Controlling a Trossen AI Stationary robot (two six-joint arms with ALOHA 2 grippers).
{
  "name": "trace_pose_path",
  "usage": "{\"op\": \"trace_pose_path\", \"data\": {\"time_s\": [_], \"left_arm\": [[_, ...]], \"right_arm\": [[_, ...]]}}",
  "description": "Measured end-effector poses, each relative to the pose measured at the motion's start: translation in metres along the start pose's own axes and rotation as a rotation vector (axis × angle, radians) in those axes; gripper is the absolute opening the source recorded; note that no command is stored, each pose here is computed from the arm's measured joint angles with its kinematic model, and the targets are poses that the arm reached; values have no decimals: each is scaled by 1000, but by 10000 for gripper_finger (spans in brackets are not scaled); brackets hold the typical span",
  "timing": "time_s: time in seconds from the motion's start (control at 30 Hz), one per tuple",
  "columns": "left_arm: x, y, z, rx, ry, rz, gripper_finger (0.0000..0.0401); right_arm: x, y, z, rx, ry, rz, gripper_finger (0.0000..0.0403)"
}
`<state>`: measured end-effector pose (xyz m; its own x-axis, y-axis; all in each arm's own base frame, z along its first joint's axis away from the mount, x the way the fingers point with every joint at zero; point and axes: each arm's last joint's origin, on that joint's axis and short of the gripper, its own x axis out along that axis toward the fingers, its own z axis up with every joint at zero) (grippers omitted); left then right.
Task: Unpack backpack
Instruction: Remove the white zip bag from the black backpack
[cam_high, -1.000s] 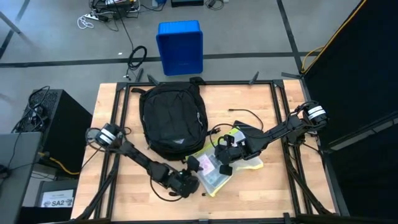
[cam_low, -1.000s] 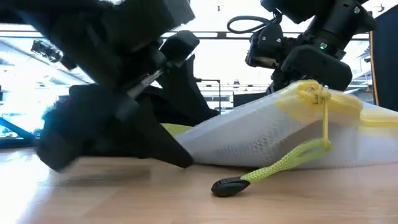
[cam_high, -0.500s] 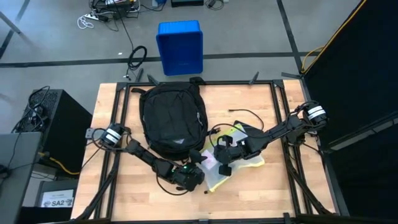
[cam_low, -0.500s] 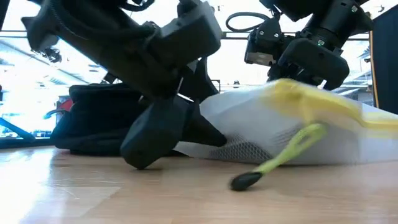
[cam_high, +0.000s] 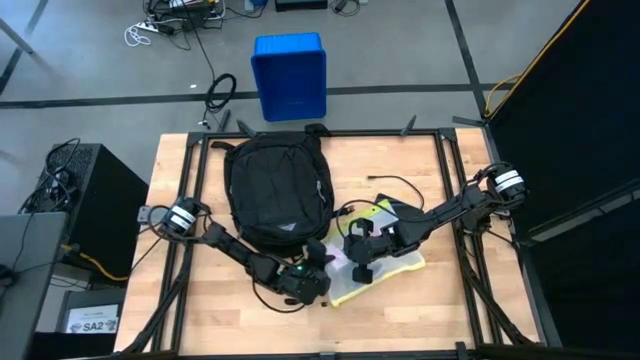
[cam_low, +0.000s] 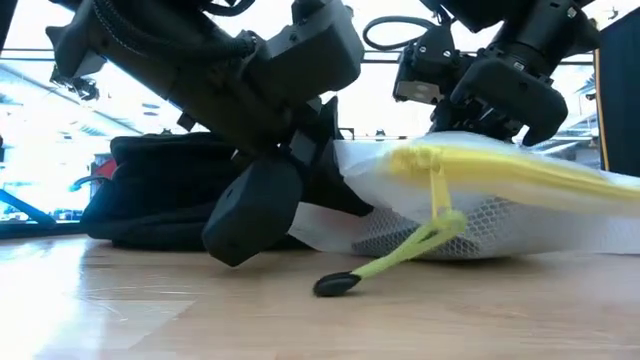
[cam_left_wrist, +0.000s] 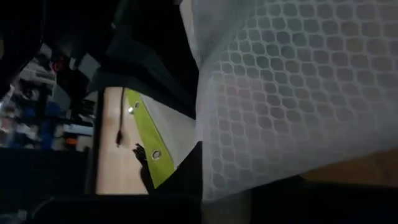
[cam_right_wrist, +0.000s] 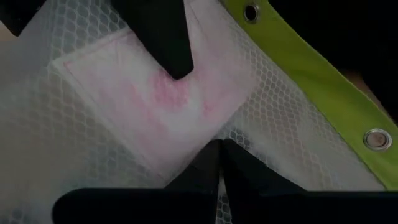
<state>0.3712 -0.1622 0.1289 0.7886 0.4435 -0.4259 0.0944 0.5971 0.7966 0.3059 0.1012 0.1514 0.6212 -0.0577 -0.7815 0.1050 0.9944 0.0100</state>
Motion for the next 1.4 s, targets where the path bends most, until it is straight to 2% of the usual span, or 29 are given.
{"op": "trace_pose_path", "data": {"time_s": [0.37,0.47,0.7,0.9,1.13,1.27,1.4], "left_arm": [[-6,30,41,268,-2,31,30],[-8,42,49,301,43,42,30],[-19,69,60,355,188,157,30],[-37,99,54,258,229,172,30],[-68,122,18,89,392,170,30],[-75,117,-4,-15,494,180,30],[-69,94,-24,-88,535,131,30]], "right_arm": [[-14,10,1,-40,-23,-2,0],[-25,12,3,-50,-69,-63,0],[-56,13,13,-55,-243,-251,0],[-79,10,21,-51,-339,-305,0],[-84,16,20,-84,-343,-256,0],[-83,17,19,-94,-339,-264,0],[-83,20,18,-102,-327,-205,0]]}}
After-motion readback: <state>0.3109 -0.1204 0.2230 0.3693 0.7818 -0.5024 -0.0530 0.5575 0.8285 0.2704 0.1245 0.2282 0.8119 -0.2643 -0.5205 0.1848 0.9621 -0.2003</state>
